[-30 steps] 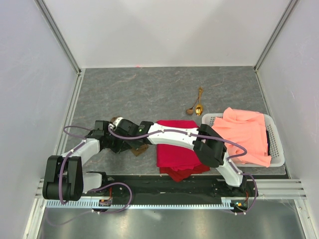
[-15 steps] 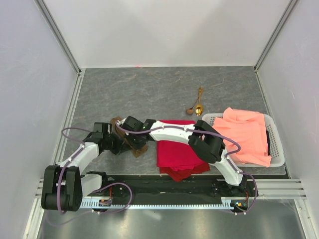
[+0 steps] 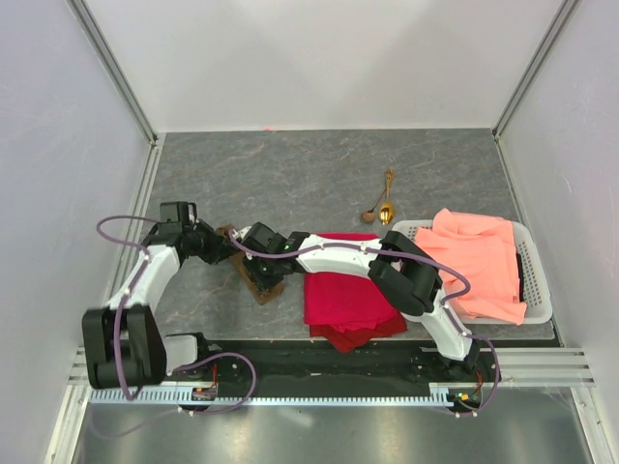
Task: Fold the napkin into a case and place the utensils inside
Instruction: Smooth out the smaller rectangle-folded napkin at the center of the board.
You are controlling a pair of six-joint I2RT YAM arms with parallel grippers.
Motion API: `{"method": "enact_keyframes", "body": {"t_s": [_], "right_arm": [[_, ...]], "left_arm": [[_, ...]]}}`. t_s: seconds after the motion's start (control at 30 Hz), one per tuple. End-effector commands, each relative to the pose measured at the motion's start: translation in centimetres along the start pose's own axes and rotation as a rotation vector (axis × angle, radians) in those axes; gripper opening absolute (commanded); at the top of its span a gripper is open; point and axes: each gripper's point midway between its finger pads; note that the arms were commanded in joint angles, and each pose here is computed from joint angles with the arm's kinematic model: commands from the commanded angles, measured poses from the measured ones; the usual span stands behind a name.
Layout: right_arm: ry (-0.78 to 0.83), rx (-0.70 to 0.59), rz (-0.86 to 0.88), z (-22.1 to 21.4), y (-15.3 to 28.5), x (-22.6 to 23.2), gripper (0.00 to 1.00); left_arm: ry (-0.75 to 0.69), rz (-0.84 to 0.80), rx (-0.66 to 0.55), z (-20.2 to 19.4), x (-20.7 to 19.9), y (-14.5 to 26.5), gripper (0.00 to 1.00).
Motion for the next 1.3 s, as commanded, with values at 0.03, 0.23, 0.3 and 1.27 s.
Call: {"method": "enact_keyframes", "body": {"t_s": [0.03,0.23,0.3,1.27], "right_arm": [[-0.017,0.018,-0.003,-1.1,0.0,-0.2,0.22],[-0.031,0.0,0.021,-0.5,0.8,0.3,0.28],[-0.032,-0.028,0.029,0.5,2.0,0.4,0.34],[-0.266,-0.143,0.459,2.7,1.4,1.9,0.17]], "left_arm": [[-0.04,-0.046,0.149,-1.2,-0.1,-2.9,0.04],[-0.056,0.095,0.119,-0.5,3.8,-4.7,0.02],[-0.065,0.183,0.112,-0.1,5.6,-5.2,0.02],[-0.139,0.184,0.139,0.9,5.5,-6.3,0.02]]}}
Point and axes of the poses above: each gripper's point midway between its finger pads, its own y axis back along the fingers, its own x axis along the line the jaws close on, z = x × y, and after that the axes turned 6 degrees about y, right-handed
